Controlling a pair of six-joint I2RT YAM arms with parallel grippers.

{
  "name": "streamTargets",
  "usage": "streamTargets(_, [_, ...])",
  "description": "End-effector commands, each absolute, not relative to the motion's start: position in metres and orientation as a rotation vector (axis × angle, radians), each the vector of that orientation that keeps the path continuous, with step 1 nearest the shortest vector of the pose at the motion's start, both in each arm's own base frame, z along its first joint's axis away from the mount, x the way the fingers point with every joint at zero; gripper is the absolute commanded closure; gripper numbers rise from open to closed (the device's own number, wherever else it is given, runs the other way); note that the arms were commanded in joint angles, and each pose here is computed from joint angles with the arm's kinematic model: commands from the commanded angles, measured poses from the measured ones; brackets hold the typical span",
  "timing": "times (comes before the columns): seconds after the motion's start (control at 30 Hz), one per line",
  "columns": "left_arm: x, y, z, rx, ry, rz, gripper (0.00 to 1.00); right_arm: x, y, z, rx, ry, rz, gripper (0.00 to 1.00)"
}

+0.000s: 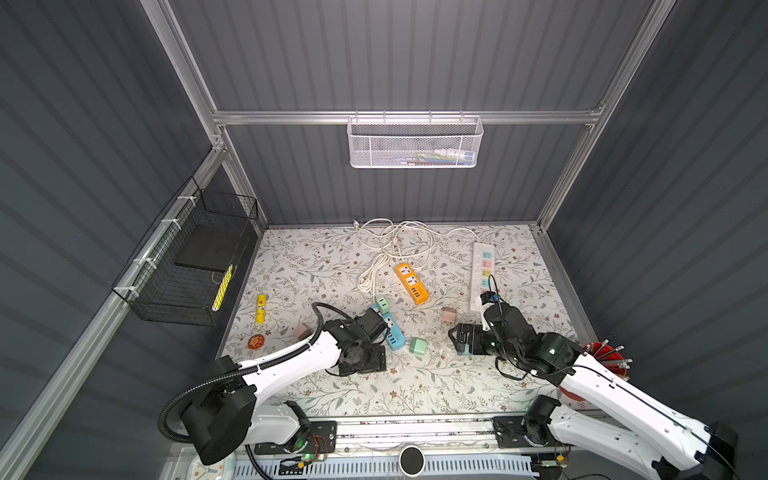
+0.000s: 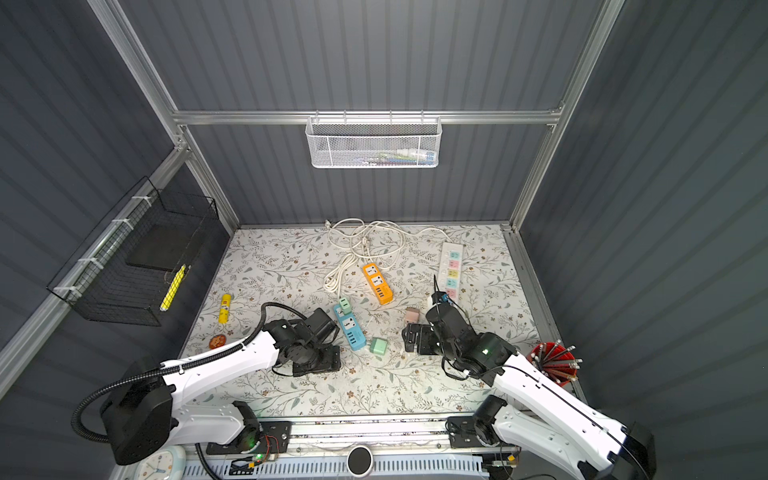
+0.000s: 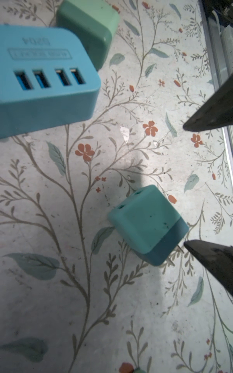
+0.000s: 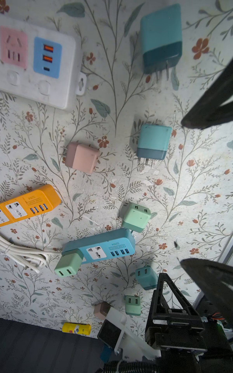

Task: Insert the plug
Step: 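Lower the left gripper onto the teal adapter and grasp it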

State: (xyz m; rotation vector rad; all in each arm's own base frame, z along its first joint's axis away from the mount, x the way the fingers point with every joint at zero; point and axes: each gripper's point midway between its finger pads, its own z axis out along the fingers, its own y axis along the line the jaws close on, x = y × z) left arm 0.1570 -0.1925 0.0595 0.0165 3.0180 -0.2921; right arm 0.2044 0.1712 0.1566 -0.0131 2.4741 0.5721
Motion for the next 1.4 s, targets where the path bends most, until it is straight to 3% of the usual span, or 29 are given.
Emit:
streamTargets(0.0, [0.176, -0.183, 0.086, 0.098, 2.935, -0.146, 0.1, 0.206, 0.172, 0.157, -0.012, 2.462, 0.571, 0.01])
streamTargets(0.17, [0.194, -0.162, 0.073, 0.297, 2.948, 0.111, 0.07, 0.206, 0.172, 0.155, 0.012, 2.459, 0.587, 0.01])
streamTargets(0.37, [0.192, -0.163, 0.043, 0.379, 2.989, 0.11, 0.06, 0.201, 0.166, 0.155, 0.023, 2.461, 0.576, 0.01])
streamTargets(0.73, [0.16, -0.179, 0.022, 0.336, 3.061, -0.104, 0.08, 0.204, 0.168, 0.157, 0.009, 2.46, 0.569, 0.01])
streamTargets(1.37, [0.148, -0.222, 0.039, 0.35, 3.006, -0.191, 0.11, 0.204, 0.16, 0.152, 0.017, 2.456, 0.524, 0.01])
